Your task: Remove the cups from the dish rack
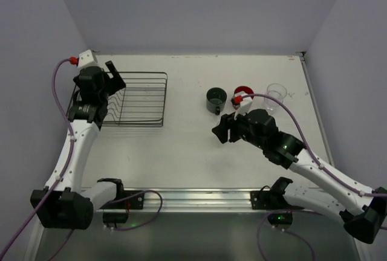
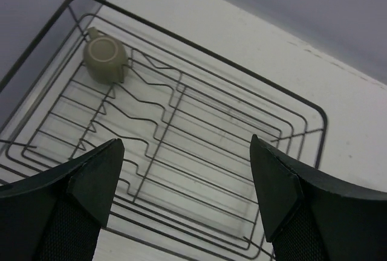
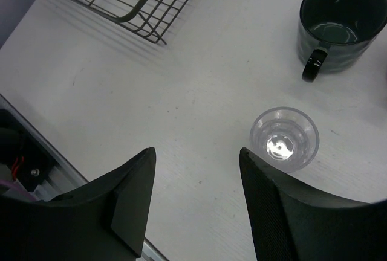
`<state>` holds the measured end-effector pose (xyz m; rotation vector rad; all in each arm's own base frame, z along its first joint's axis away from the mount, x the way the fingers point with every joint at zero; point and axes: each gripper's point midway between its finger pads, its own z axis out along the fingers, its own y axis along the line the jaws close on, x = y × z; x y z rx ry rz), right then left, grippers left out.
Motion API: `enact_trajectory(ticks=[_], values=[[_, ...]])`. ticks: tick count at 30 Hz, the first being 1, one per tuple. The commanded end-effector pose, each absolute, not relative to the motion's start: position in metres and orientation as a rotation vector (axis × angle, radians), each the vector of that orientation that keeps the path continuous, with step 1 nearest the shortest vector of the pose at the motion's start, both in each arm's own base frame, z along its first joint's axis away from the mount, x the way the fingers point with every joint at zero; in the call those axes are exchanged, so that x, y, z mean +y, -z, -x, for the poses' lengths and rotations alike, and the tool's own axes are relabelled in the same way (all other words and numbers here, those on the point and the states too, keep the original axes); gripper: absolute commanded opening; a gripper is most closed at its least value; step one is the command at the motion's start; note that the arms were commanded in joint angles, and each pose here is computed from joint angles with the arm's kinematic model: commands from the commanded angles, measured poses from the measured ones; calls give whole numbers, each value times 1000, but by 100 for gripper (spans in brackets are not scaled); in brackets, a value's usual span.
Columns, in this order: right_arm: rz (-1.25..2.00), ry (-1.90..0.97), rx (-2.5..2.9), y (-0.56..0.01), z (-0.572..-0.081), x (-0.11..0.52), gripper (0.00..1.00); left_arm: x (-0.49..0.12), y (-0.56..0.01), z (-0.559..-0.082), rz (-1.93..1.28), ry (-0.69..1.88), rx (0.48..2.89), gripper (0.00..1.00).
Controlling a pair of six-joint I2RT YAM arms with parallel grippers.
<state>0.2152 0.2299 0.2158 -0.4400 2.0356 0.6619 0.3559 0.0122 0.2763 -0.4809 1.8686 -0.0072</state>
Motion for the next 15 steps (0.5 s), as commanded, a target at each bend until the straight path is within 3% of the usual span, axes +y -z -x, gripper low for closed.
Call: enact_trajectory(ticks=[1,8,15], values=[[431,-775,1953,-220,-211,242,60,53,-287,-389,637,-5,1791,90],[455,-835,1933,-213,-202,246,59,108,-234,-435,813,-14,1820,75],[449,-866,1912,-214,-197,245,59,155,-182,-455,912,-49,1841,75]])
